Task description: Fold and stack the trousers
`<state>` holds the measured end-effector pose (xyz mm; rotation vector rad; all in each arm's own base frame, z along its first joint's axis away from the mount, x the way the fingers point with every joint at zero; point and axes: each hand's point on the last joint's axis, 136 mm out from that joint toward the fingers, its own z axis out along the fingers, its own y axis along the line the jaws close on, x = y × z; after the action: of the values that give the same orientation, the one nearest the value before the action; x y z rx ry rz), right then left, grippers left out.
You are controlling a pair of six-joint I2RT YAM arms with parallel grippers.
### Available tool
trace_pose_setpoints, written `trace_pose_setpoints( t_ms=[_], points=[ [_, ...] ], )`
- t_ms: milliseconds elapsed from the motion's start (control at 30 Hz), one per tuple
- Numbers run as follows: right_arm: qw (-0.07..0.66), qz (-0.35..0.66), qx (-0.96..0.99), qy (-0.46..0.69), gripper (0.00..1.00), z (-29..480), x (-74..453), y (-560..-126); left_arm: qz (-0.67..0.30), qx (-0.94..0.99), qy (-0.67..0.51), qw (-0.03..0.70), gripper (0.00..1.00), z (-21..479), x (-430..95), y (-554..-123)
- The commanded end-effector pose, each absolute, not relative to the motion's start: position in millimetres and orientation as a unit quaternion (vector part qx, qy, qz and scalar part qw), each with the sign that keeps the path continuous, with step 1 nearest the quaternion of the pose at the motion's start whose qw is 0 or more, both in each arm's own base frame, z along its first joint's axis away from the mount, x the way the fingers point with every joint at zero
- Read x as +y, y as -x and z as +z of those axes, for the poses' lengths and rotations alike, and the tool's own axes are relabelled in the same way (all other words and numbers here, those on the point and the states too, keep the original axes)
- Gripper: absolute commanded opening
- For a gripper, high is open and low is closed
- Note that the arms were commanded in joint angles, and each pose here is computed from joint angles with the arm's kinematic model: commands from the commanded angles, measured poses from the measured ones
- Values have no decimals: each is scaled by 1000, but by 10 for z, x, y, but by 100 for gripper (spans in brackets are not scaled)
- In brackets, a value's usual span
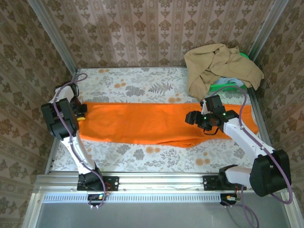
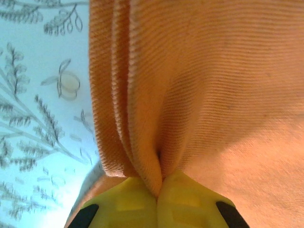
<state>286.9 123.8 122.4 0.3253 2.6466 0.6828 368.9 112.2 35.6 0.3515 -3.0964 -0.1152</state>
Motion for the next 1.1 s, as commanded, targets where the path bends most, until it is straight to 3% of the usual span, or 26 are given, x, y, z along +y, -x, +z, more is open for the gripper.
trace_pose_setpoints(
  t_ms=[0,367,1067],
  points=[
    [208,235,943,-112,70,1304,1197,-2876,-52,-991,-127,10,0,727,923,-3464],
    [215,232,942,-116,70,1263,1141,-2744,-25,-998,-59,-27,0,1266,-35,-3184],
    [208,189,949,-140,70,900,959,-2734,215,-972,-22,-91,0,2129,-1987,-3222]
  ],
)
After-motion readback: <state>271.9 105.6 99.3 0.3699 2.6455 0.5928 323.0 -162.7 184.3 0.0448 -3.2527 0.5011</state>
